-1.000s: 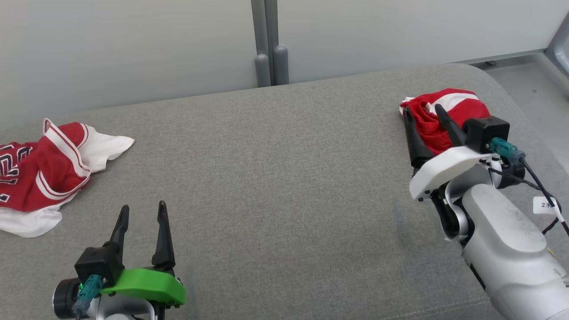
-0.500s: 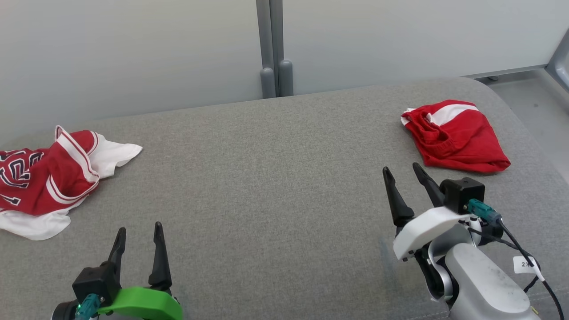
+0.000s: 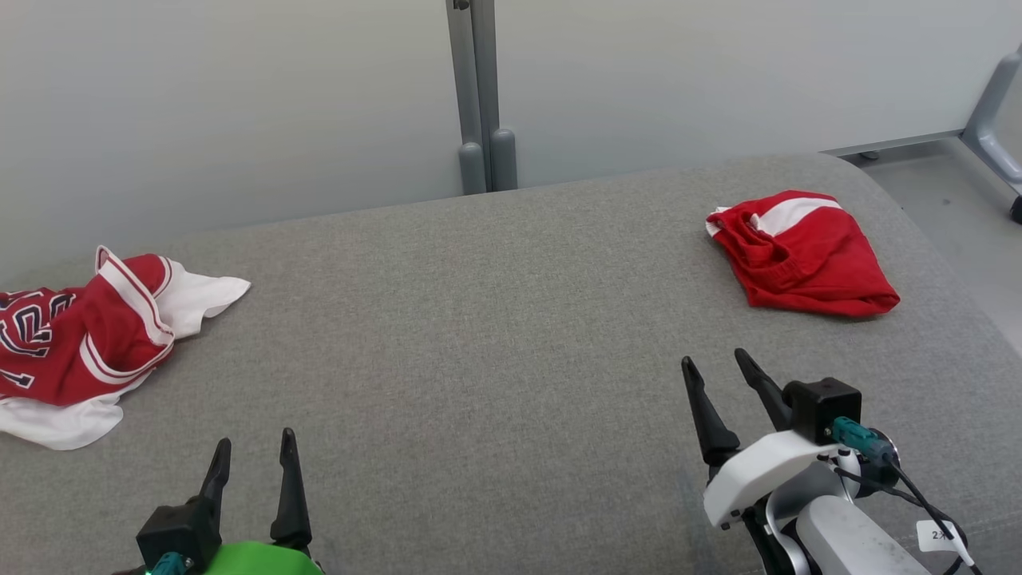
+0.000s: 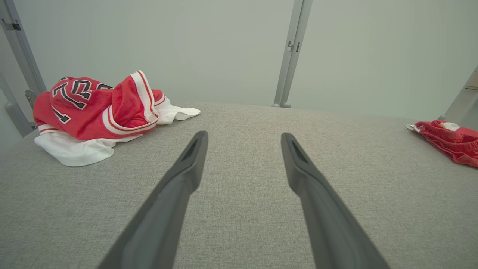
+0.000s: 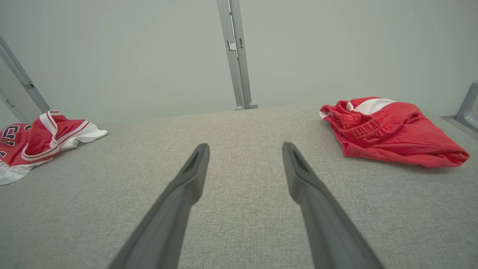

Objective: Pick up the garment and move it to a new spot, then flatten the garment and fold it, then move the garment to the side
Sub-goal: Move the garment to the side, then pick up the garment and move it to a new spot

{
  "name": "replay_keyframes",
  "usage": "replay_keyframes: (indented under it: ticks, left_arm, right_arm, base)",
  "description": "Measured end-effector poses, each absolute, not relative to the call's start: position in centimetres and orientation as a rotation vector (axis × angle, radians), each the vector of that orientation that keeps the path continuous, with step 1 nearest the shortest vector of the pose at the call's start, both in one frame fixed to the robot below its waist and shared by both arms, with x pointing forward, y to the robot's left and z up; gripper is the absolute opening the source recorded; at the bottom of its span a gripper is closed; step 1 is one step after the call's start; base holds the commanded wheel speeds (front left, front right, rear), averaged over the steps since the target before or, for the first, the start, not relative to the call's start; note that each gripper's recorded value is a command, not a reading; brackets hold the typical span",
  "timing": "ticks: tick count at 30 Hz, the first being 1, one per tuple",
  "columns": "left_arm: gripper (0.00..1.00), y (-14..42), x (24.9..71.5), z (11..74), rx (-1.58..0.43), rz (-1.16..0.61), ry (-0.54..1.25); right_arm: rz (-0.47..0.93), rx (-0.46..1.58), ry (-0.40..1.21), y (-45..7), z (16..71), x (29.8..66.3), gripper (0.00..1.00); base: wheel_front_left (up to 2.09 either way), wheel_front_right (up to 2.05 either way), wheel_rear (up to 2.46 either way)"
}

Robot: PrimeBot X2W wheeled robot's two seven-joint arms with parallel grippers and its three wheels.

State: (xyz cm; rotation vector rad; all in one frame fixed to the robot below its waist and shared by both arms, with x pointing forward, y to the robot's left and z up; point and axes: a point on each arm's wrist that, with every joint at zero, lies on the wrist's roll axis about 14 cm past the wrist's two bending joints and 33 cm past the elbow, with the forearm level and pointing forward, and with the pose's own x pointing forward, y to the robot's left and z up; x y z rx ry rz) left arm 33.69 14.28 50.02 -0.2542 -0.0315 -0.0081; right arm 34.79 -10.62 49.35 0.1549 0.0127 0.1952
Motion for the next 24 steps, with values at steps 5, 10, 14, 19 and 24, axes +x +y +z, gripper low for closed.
replay_keyframes:
  ticks: [5,10,14,19,24]
  left_arm:
    - [1.00,14.01,33.60,50.05,-0.255,-0.016,-0.032]
    - [1.00,13.97,33.55,50.06,-0.257,-0.016,-0.032]
    - [1.00,14.06,33.52,50.04,-0.257,-0.013,-0.032]
    - [1.00,14.19,33.49,50.03,-0.258,-0.009,-0.033]
    - [1.00,14.26,33.30,49.95,-0.259,-0.005,-0.032]
  right_arm:
    - [0.193,0.155,0.000,-10.71,49.66,34.62,1.00]
    - [0.189,0.157,-0.006,-10.83,49.79,34.50,1.00]
    - [0.191,0.152,-0.008,-10.75,49.76,34.35,1.00]
    - [0.192,0.149,-0.006,-10.74,49.66,34.28,1.00]
    - [0.193,0.139,-0.006,-10.81,49.57,34.24,1.00]
  base:
    - [0.00,0.00,0.00]
    - [0.00,0.00,0.00]
    - [0.00,0.00,0.00]
    - [0.00,0.00,0.00]
    - [0.00,0.00,0.00]
